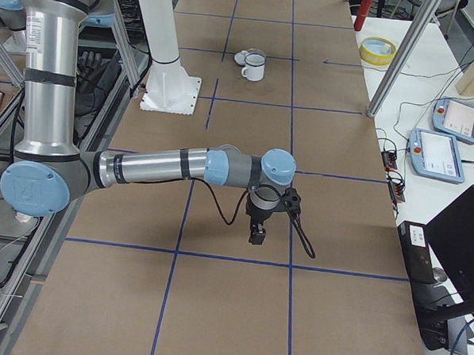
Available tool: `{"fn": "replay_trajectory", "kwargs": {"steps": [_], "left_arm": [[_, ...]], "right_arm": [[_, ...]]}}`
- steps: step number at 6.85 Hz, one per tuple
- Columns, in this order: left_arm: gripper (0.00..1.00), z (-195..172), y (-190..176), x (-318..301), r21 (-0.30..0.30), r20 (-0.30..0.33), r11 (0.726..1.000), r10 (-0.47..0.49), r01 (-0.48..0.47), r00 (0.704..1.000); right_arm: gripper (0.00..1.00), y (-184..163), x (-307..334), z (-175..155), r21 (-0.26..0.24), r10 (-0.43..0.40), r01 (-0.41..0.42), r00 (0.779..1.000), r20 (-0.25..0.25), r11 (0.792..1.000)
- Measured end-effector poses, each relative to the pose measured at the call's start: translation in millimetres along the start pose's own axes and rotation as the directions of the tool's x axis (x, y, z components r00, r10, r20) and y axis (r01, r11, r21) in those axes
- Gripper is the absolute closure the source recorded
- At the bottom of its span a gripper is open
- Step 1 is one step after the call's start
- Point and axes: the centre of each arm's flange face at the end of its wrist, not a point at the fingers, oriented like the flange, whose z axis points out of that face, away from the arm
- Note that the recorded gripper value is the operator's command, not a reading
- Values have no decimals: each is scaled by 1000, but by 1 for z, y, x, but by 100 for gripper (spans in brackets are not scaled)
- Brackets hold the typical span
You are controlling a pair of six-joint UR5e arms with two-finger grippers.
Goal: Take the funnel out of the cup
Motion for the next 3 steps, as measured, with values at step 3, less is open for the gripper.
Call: {"fn": "replay_trajectory", "kwargs": {"steps": [3], "left_arm": [[0, -45, -68, 31, 111, 34, 988, 102, -106, 994]], "right_arm": [[0, 0, 0, 0, 0, 0, 0, 1000, 0, 1000]]}}
